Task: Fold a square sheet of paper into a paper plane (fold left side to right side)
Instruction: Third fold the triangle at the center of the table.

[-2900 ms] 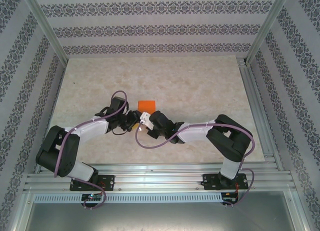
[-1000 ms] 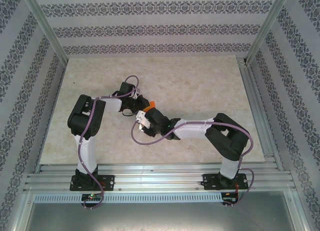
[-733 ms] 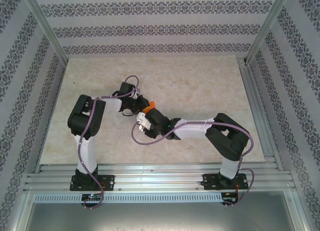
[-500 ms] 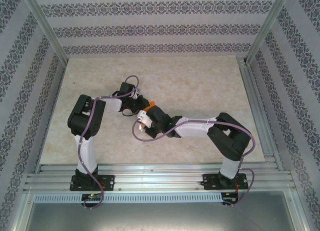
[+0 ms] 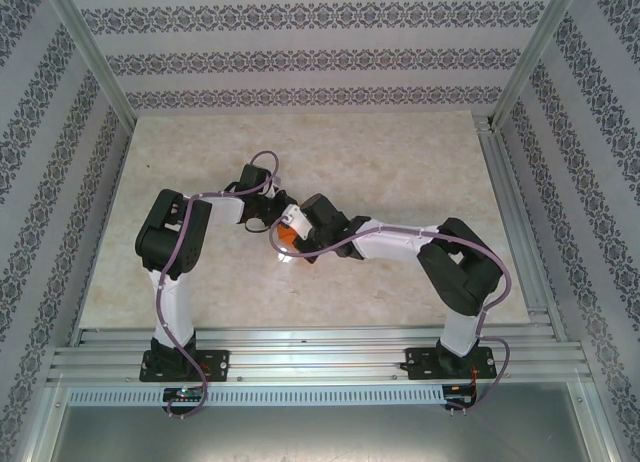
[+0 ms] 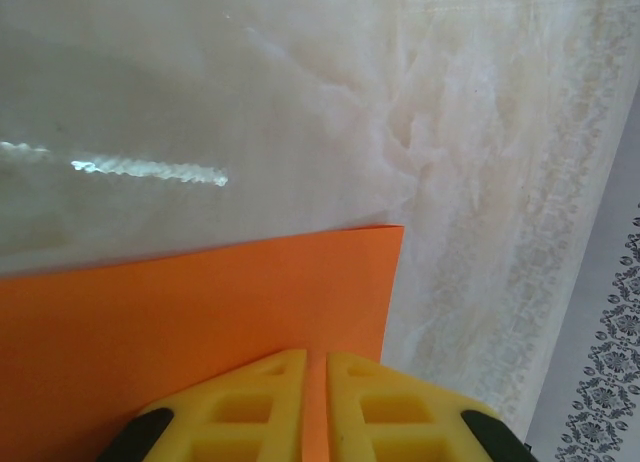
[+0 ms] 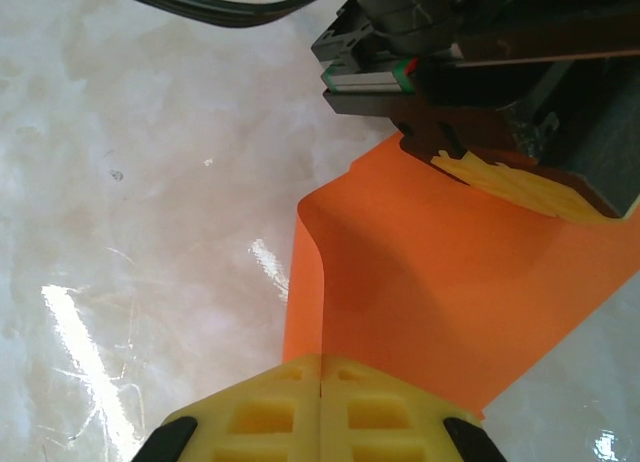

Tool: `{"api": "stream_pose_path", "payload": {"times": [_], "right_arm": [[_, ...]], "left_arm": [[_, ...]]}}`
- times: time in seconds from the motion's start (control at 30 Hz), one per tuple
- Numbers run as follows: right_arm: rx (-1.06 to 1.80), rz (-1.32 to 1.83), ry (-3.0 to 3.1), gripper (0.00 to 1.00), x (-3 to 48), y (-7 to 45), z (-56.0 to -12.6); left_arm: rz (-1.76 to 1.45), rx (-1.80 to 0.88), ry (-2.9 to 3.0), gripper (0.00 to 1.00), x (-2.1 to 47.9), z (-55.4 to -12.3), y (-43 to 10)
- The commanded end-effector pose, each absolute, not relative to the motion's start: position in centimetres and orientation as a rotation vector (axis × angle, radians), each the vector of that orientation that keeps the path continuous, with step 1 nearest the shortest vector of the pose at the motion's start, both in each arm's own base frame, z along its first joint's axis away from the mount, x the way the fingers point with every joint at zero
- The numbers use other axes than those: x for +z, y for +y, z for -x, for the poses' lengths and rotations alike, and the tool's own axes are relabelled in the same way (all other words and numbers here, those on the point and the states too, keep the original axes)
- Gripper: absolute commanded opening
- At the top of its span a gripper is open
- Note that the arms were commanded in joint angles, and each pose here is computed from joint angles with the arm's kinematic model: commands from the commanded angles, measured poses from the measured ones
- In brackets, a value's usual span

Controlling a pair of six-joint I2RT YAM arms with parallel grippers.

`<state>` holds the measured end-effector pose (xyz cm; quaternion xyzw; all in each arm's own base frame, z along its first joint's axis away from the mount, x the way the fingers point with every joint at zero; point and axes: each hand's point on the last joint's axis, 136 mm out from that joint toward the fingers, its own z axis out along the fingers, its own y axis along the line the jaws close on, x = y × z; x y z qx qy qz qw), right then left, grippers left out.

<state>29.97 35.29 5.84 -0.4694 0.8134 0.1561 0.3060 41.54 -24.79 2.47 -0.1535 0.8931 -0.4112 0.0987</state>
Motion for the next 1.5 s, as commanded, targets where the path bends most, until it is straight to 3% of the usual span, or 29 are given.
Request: {"api": "stream_pose_path", "payload": {"times": [0.0, 1.47], "right_arm": [[0.454, 1.226, 2.207, 0.01, 5.3, 35.4, -30.2], [0.548, 0.970, 2.486, 0.02, 1.6, 32.1, -32.6]], "left_arm": [[0.449, -1.156, 2.697, 0.14, 0.5, -40.9, -24.8], [0.438, -1.135, 2.724, 0.14, -0.2, -40.7, -25.0]]}}
